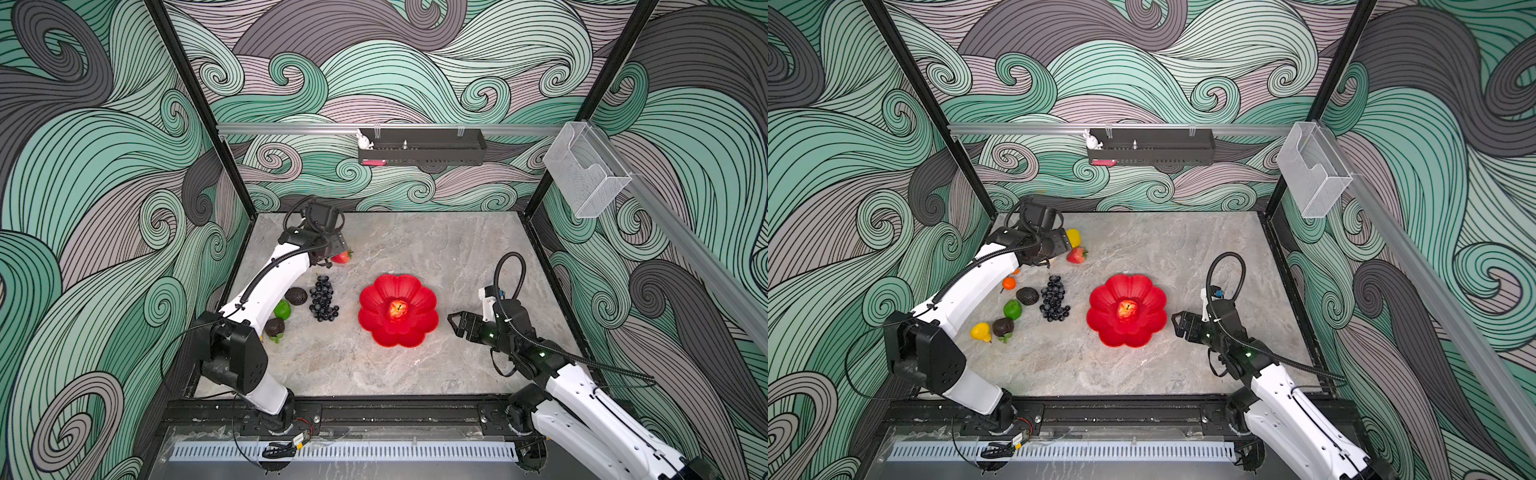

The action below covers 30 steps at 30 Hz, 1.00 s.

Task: Arrange fruit in a fruit bowl
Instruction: Pick up the fruit from the top-left of the table.

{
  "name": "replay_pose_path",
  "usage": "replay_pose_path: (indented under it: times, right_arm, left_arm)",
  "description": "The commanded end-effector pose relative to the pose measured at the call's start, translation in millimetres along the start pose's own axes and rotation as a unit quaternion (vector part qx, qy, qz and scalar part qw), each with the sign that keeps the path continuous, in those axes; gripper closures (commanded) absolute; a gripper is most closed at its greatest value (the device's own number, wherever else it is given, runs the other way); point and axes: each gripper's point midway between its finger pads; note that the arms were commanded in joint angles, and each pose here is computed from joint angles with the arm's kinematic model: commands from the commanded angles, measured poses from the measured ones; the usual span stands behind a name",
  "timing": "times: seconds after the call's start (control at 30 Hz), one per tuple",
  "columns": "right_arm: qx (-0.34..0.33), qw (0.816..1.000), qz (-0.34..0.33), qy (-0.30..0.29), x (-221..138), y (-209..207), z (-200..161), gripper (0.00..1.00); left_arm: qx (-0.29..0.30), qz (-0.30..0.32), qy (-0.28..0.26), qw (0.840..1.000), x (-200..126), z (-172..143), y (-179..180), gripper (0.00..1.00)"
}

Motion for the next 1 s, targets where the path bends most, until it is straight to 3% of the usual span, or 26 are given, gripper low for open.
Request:
replay_pose_path:
  times: [0.0, 0.33, 0.97]
  right_arm:
    - [-0.011, 1.000, 0.002, 0.002, -2, 1, -2, 0.12]
    - [-0.027, 1.000, -0.003, 0.005, -6, 1, -2, 0.07]
    - [-0.020, 1.000, -0.004, 0.017, -5, -4, -12, 0.07]
  left_arm:
    - [-0.066, 0.002, 0.016, 0.998, 25, 12, 11, 0.15]
    - [-0.167, 0.024, 0.128, 0.977, 105, 5, 47, 0.09]
    - [-0.226, 0.010, 0.170, 0.959, 175, 2, 42, 0.04]
Point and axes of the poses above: each gripper's point midway between its finger pads, its own x axis out along the fingers, its own y axis along the line the jaws close on, z = x × y, and after that the axes turned 4 degrees about -x, right-handed
